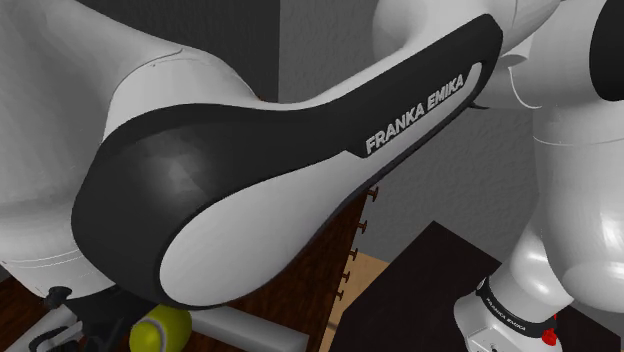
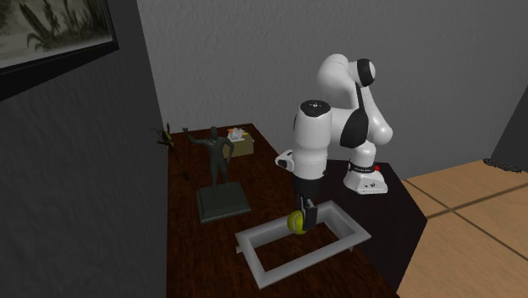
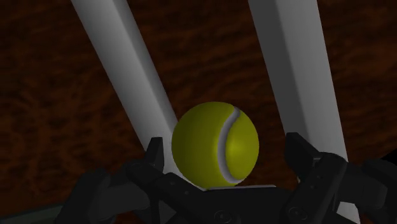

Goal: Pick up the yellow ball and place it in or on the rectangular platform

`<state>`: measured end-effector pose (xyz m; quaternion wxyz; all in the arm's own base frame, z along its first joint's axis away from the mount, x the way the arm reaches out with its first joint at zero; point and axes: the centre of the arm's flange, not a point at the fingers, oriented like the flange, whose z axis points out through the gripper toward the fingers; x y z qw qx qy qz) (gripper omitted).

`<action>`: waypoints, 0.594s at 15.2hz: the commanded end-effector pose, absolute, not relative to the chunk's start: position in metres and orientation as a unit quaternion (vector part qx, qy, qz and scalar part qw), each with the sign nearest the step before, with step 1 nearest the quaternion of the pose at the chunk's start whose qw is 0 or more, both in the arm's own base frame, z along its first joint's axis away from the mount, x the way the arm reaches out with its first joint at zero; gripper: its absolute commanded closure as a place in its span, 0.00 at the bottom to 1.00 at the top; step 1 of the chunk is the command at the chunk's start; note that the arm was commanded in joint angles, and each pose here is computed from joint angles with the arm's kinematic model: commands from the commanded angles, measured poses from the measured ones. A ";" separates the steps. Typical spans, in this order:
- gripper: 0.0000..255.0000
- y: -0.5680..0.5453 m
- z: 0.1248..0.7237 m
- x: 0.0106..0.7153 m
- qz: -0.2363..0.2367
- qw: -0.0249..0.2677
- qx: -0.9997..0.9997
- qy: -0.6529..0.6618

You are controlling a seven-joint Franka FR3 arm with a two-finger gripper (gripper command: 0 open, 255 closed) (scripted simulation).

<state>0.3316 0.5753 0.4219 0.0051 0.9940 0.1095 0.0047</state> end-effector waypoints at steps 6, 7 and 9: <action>0.00 0.574 0.455 0.331 0.005 0.005 0.994 0.110; 0.00 0.574 0.455 0.331 0.005 0.005 0.994 0.110; 0.00 0.574 0.455 0.331 0.005 0.005 0.994 0.110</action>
